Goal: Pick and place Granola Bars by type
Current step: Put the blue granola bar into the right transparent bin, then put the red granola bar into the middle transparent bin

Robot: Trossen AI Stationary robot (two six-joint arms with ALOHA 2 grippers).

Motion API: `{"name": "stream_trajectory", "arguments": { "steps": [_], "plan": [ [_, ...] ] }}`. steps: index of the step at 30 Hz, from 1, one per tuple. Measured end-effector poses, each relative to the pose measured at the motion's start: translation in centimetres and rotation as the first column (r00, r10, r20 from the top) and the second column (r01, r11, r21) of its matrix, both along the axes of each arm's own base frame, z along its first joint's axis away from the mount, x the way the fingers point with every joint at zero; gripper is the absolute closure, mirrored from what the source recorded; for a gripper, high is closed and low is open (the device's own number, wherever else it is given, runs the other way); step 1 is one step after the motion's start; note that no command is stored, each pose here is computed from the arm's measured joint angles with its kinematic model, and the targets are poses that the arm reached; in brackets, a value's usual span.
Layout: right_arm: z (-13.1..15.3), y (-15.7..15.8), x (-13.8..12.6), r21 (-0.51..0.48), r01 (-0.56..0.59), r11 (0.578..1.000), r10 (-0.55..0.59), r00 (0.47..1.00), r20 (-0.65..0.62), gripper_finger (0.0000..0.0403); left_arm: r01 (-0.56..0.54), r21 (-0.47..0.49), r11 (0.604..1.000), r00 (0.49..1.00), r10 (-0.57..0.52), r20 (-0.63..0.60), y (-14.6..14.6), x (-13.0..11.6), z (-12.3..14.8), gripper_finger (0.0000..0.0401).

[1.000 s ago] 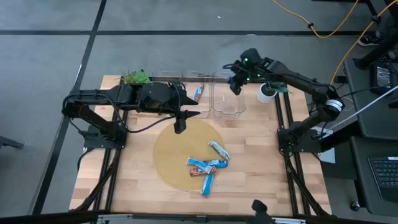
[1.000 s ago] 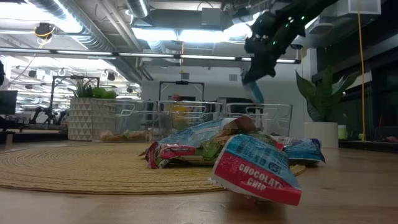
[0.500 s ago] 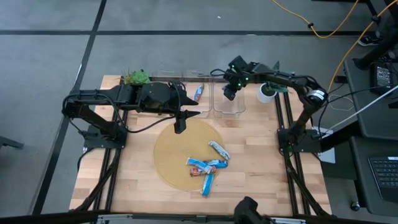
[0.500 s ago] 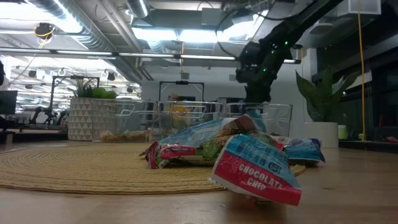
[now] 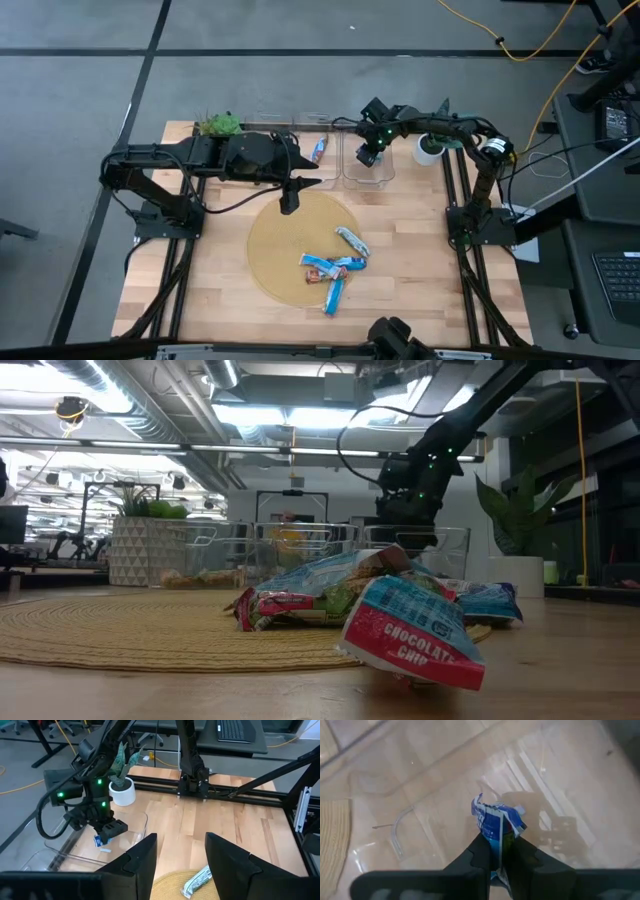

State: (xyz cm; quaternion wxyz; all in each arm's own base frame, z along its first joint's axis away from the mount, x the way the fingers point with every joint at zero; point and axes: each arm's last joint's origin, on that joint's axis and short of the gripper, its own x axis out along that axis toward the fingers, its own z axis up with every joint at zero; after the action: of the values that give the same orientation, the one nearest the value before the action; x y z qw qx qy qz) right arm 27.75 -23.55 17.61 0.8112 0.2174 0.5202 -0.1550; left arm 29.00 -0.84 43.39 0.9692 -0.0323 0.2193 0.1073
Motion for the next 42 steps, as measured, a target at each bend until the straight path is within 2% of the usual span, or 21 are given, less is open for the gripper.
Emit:
{"name": "stream_trajectory", "arguments": {
  "steps": [4,8,17,21,24,28,36,42],
  "plan": [
    [0.0,0.0,0.0,0.011,0.022,1.000,-0.022,1.000,-0.001,0.0351,0.000,0.000,1.000,1.000,0.000,-0.002,0.0,0.0,0.0,0.0243],
    [0.0,0.0,0.0,0.011,0.021,1.000,-0.021,1.000,-0.001,0.0326,0.000,0.000,1.000,1.000,0.000,-0.002,0.0,0.0,0.0,0.0246],
    [1.6,0.3,-0.2,-0.023,0.063,0.998,-0.062,0.998,0.031,0.0195,0.000,0.003,1.000,0.998,0.000,-0.057,0.0,-0.3,-0.5,0.0246],
    [2.9,0.4,-0.5,-0.050,0.082,0.995,-0.080,0.995,0.052,0.0165,0.001,0.005,1.000,0.997,0.000,-0.072,0.0,-0.3,-0.6,0.0250],
    [3.9,0.7,-0.8,-0.064,0.086,0.994,-0.082,0.994,0.074,0.0166,0.008,0.017,1.000,0.997,-0.007,-0.080,0.0,-0.3,-0.7,0.0252],
    [5.6,1.4,-1.0,-0.098,0.072,0.993,-0.061,0.992,0.113,0.0185,0.012,0.024,1.000,0.997,-0.010,-0.083,0.0,-0.3,-0.7,0.0253],
    [10.6,3.9,-2.1,-0.205,0.032,0.978,0.017,0.973,0.231,0.0231,0.020,0.048,0.999,0.996,-0.016,-0.089,0.2,-0.3,-0.7,0.0253],
    [14.4,6.2,-3.7,-0.287,0.026,0.958,0.072,0.943,0.325,0.0241,0.017,0.049,0.999,0.996,-0.012,-0.089,0.3,-0.3,-0.7,0.0251]
  ]
}}
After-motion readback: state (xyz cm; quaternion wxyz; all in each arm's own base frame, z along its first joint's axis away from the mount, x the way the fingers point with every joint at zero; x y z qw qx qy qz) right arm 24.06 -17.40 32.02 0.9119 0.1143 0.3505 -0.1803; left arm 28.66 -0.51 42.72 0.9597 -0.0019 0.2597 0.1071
